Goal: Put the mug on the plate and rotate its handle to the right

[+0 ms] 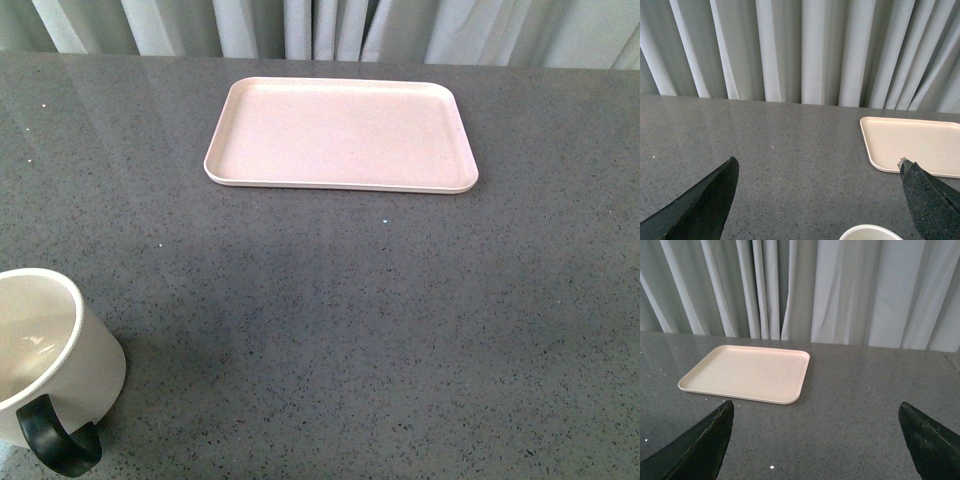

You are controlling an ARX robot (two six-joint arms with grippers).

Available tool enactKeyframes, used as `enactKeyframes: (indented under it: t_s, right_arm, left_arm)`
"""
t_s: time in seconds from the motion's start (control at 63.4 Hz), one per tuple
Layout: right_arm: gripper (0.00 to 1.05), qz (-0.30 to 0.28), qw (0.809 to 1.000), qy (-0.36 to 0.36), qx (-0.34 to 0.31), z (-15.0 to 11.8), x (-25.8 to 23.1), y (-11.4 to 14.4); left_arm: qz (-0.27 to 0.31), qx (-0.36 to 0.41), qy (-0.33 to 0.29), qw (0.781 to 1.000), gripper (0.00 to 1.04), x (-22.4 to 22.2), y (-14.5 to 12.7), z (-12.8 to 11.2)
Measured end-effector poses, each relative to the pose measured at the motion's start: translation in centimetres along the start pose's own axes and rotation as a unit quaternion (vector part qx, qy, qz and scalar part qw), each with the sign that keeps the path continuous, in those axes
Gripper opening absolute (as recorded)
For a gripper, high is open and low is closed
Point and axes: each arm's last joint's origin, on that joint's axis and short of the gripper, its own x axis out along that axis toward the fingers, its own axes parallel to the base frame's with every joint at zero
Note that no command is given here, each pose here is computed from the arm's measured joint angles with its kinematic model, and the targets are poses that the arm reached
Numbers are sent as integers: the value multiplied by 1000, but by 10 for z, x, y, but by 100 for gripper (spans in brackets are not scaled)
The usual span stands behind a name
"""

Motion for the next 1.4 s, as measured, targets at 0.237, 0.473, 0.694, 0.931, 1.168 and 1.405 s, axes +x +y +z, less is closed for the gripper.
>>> enactKeyframes:
  t_s: [0.237,0.473,0.694,0.931,1.168,1.405]
  right_arm:
    - [96,0,1000,0,0,0,0,0]
    - [96,0,1000,0,0,0,0,0]
    - [96,0,1000,0,0,0,0,0]
    - [96,0,1000,0,0,0,0,0]
    - [96,0,1000,0,0,0,0,0]
    - [96,0,1000,0,0,0,0,0]
  left_arm:
    - [0,0,0,1000,95,0,0,0]
    - [0,0,0,1000,95,0,0,0]
    - [66,-50,257,963,96,13,-5,13]
    - [33,-14,343,939,96,91,-3,22]
    - [13,-7,375,927,96,112,-6,13]
    - [-33,-15,400,916,96,118,-9,2]
